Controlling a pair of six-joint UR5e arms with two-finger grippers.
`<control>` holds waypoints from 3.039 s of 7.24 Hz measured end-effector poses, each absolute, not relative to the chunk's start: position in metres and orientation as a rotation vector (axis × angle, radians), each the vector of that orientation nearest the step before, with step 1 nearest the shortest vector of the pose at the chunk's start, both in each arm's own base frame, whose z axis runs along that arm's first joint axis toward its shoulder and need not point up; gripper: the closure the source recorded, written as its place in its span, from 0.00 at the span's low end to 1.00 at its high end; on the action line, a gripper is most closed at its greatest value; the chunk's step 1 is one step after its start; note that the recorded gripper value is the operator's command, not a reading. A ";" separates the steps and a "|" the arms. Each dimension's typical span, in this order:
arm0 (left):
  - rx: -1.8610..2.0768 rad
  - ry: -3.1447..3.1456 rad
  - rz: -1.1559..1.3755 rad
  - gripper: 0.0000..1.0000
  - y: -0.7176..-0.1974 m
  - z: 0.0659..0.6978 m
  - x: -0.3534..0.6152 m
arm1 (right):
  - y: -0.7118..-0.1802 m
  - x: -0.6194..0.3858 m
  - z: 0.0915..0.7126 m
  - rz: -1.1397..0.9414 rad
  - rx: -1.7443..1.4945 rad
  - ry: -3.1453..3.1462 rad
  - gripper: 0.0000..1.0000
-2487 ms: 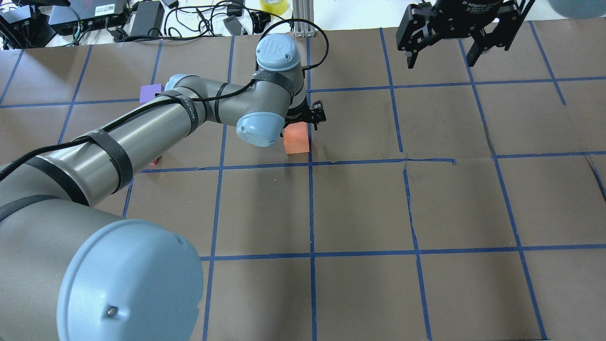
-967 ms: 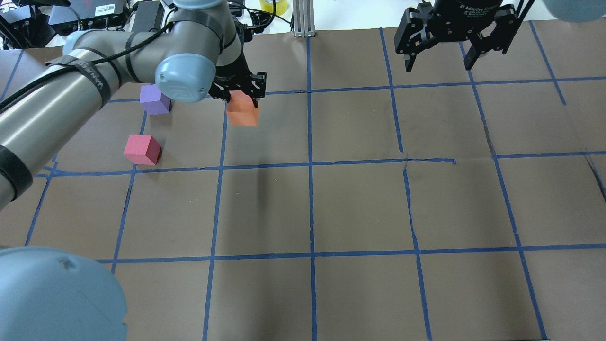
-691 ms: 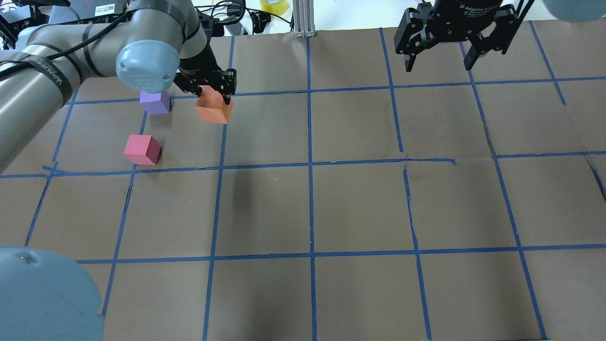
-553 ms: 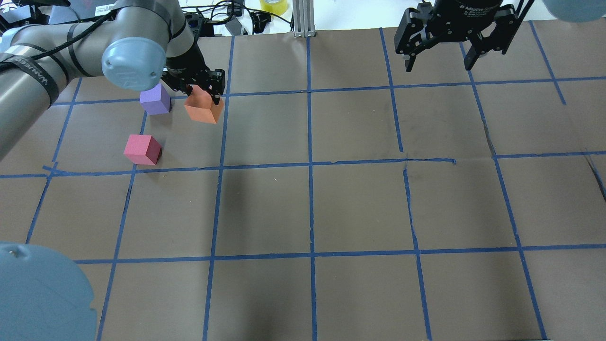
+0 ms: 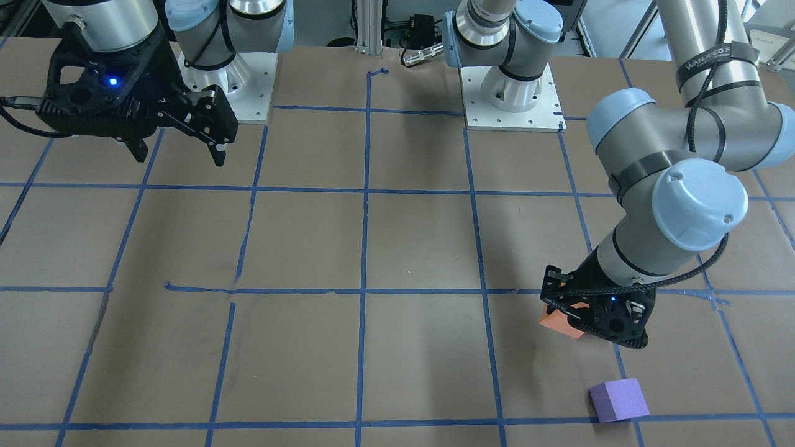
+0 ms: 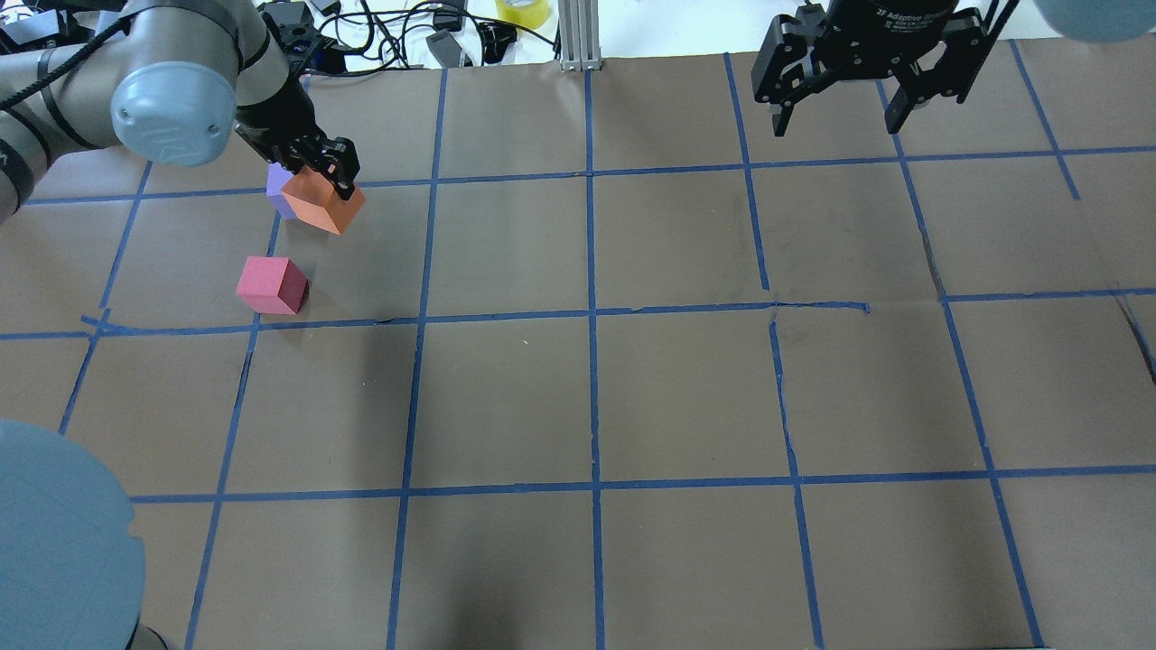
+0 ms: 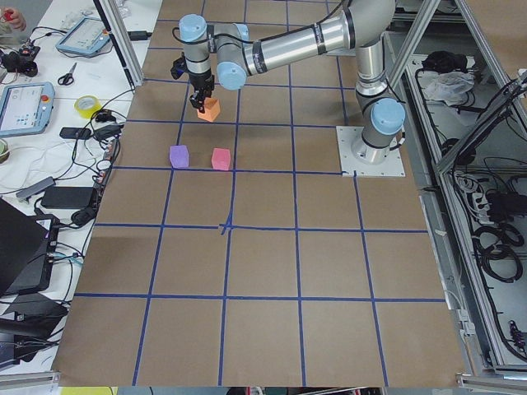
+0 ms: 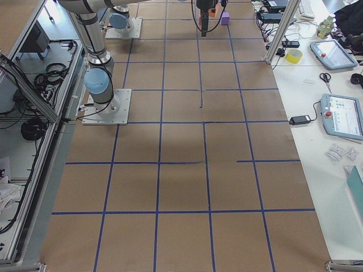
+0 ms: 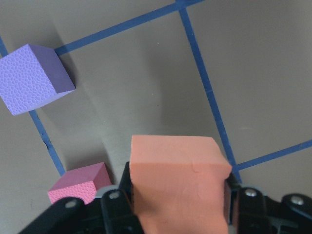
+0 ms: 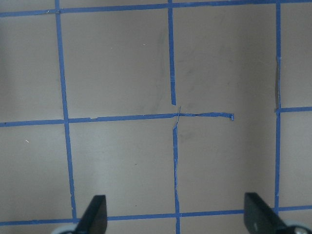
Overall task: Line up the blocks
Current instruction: 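Carry the orange cube with the left gripper toward the purple cube, then lower the orange cube between the purple and pink cubes, adjusting position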
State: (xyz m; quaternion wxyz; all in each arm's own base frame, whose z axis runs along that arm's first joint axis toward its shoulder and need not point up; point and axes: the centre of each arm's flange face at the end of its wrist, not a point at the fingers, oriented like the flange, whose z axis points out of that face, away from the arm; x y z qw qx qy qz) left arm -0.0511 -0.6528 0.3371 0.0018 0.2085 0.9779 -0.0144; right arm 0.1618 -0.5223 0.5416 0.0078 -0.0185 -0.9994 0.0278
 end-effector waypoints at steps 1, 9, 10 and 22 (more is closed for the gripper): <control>0.764 3.048 -0.033 1.00 -0.653 0.331 -0.043 | -0.522 0.162 0.542 0.087 -0.058 -3.124 0.00; 1.567 2.758 -0.016 1.00 -0.665 0.301 0.040 | -0.522 0.162 0.541 0.085 -0.058 -3.124 0.00; 1.654 2.711 -0.027 1.00 -0.670 0.296 0.054 | -0.522 0.162 0.542 0.086 -0.058 -3.124 0.00; 2.258 2.242 -0.111 1.00 -0.690 0.240 0.063 | -0.522 0.161 0.541 0.084 -0.059 -3.122 0.00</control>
